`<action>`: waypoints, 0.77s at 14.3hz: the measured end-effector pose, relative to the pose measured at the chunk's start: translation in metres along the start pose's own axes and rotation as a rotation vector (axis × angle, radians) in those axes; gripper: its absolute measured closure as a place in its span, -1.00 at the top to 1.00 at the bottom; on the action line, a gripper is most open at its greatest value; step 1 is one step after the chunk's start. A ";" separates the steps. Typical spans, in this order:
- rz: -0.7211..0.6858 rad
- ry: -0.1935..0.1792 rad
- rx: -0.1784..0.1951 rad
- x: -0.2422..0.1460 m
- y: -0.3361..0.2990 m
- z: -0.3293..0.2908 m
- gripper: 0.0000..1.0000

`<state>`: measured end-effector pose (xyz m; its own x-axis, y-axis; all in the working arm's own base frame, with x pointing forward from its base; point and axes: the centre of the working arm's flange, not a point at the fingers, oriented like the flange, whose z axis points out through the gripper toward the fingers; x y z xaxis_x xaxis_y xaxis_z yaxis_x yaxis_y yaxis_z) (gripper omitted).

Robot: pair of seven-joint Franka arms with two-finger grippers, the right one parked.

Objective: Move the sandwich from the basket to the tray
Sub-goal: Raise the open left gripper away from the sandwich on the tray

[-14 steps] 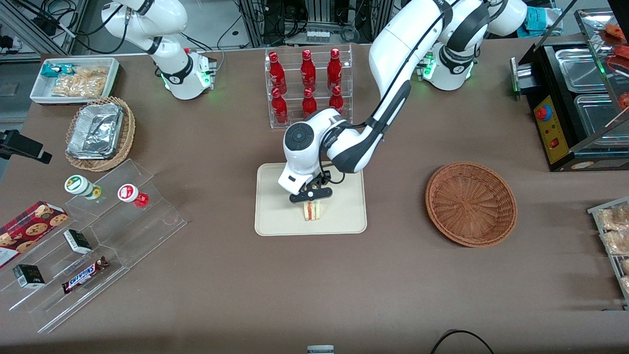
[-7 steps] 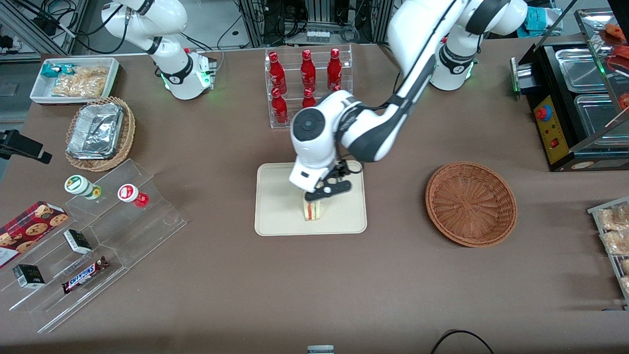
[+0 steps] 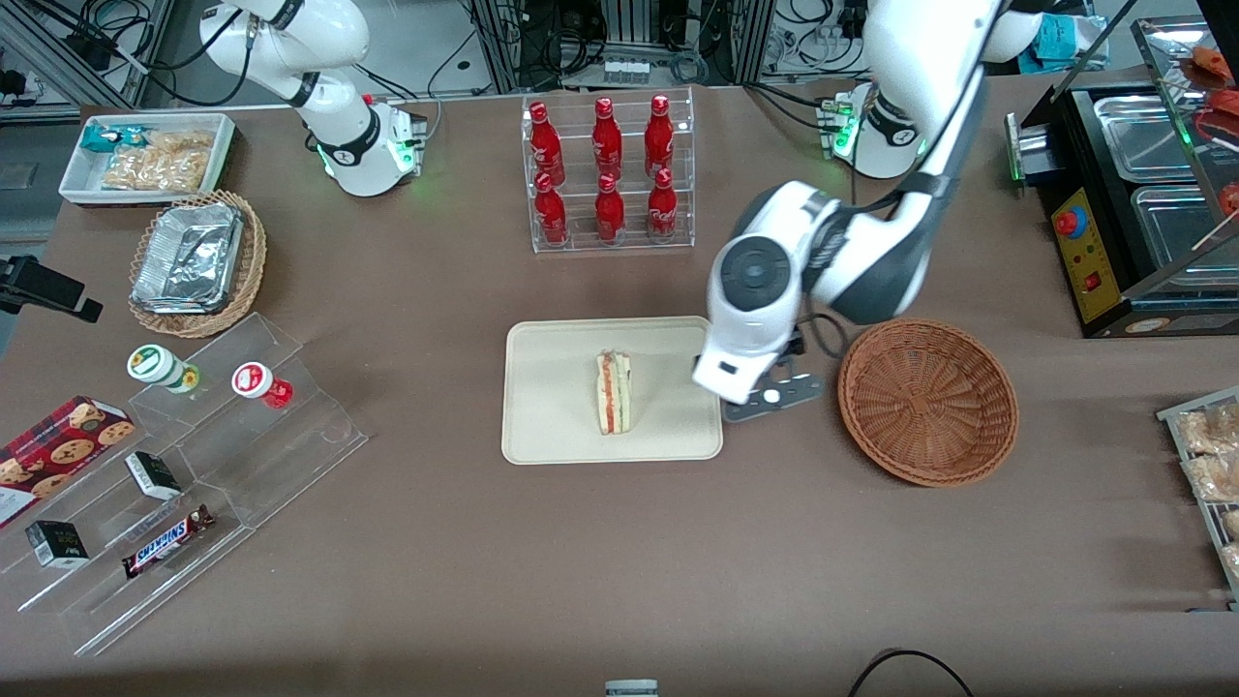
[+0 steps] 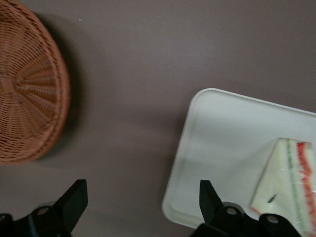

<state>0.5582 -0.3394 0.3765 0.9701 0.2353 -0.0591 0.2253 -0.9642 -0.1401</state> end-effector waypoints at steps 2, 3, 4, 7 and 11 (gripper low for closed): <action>0.037 -0.014 -0.003 0.007 -0.042 -0.010 1.00; 0.052 -0.023 0.002 0.009 -0.064 -0.015 1.00; 0.065 -0.039 0.006 0.010 -0.086 -0.021 1.00; 0.117 -0.104 -0.007 0.011 -0.142 -0.047 1.00; 0.172 -0.139 -0.021 0.014 -0.205 -0.079 1.00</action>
<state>0.5331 -0.1478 0.4825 0.9731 0.0799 -0.2161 0.0604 -0.9936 -0.0953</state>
